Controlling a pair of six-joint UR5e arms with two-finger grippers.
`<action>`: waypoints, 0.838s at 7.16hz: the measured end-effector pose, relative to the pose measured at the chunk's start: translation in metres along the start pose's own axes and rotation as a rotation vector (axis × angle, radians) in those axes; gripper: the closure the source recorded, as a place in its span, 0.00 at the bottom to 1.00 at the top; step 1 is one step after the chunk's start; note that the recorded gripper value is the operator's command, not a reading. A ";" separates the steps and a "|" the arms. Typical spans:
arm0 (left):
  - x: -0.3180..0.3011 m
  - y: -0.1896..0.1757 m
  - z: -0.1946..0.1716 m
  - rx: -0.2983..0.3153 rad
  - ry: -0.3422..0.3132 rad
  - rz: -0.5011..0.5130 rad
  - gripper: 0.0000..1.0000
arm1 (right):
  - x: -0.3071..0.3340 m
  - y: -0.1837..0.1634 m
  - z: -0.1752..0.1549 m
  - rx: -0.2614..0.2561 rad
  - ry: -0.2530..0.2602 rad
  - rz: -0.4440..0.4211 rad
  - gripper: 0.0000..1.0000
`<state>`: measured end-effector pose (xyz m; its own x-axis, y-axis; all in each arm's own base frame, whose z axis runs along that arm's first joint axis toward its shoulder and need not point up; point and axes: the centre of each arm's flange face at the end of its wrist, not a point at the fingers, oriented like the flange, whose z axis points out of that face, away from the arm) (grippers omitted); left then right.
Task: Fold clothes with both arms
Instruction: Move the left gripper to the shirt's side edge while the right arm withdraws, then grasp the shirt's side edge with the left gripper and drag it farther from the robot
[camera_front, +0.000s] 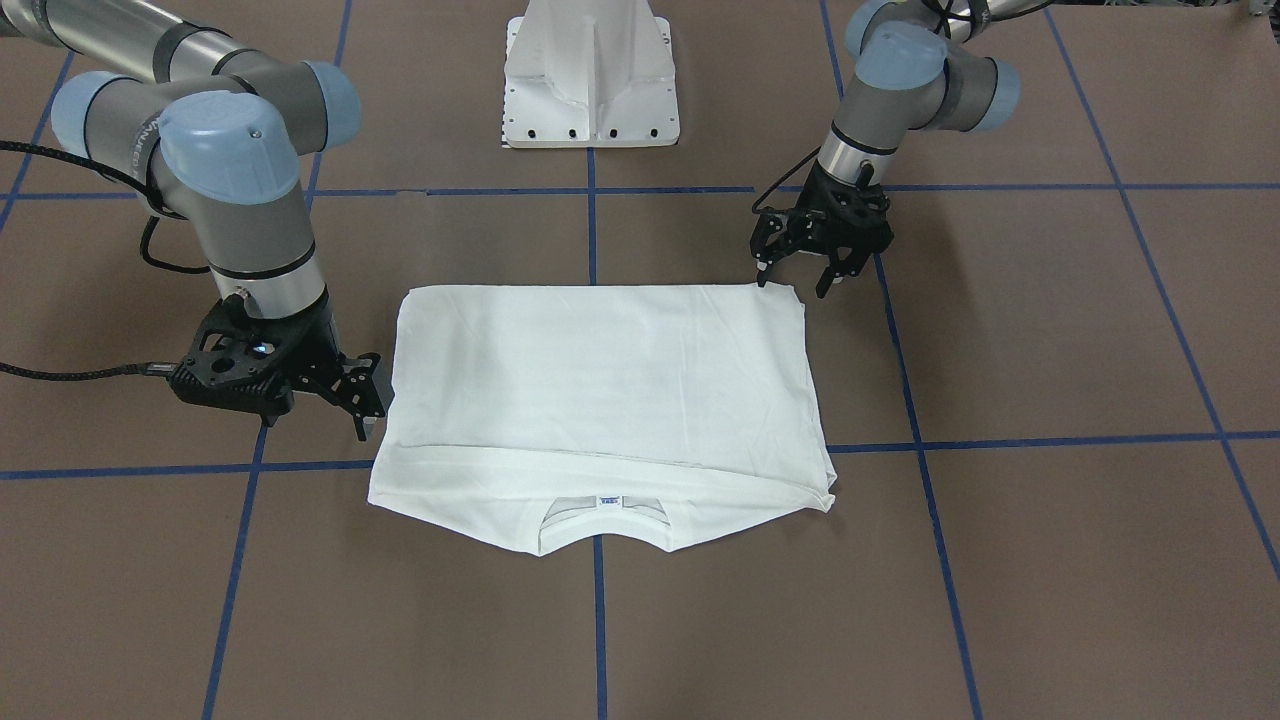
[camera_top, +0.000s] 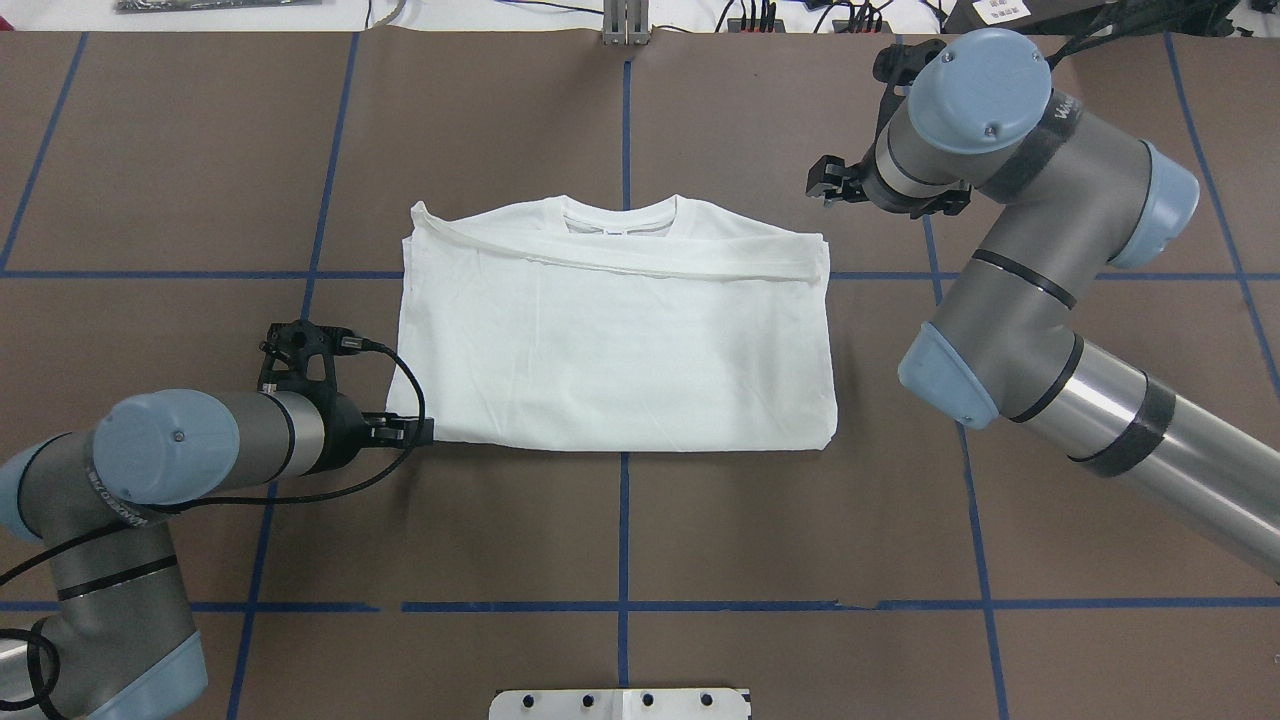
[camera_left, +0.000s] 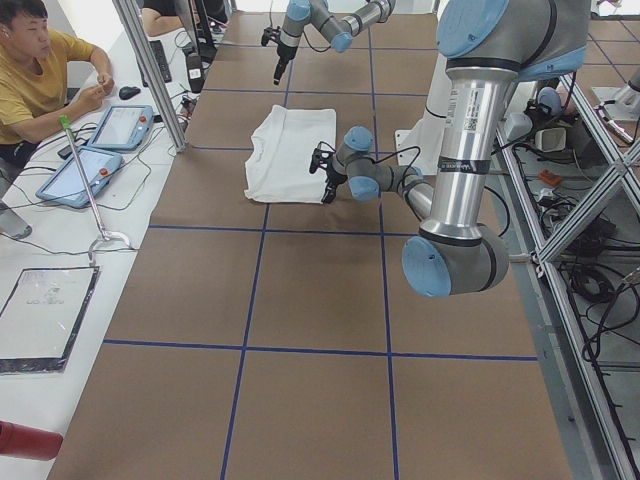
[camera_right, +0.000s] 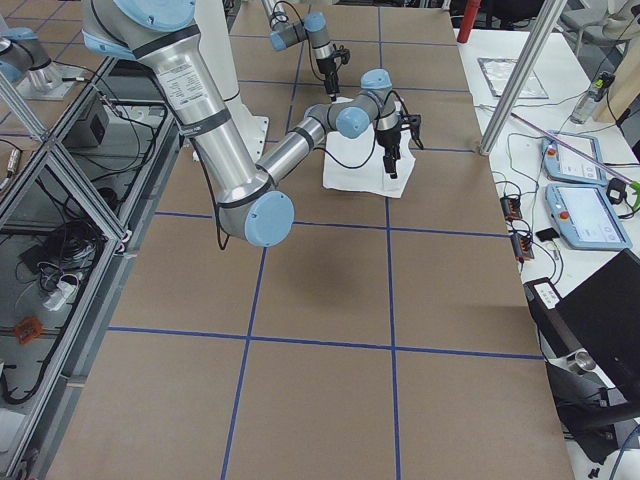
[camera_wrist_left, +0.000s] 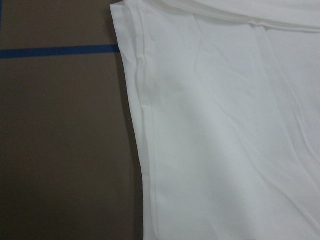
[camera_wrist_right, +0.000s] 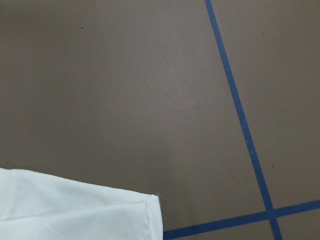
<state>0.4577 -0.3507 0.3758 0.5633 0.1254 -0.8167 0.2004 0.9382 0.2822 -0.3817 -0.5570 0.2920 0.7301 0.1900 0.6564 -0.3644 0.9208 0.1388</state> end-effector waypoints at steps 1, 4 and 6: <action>0.006 0.003 0.006 -0.005 0.001 -0.009 0.51 | 0.000 0.000 0.000 0.000 0.000 0.000 0.00; 0.020 0.000 0.017 -0.005 0.008 -0.026 1.00 | -0.001 0.000 0.000 0.000 -0.002 -0.001 0.00; 0.018 -0.004 0.012 0.004 0.010 -0.028 1.00 | -0.003 0.001 -0.001 0.000 -0.004 -0.002 0.00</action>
<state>0.4766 -0.3566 0.3663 0.5498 0.1022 -0.8290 0.2191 0.9401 0.2612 -0.3833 -0.5566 0.2899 0.7286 0.1864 0.6590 -0.3629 0.9211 0.1407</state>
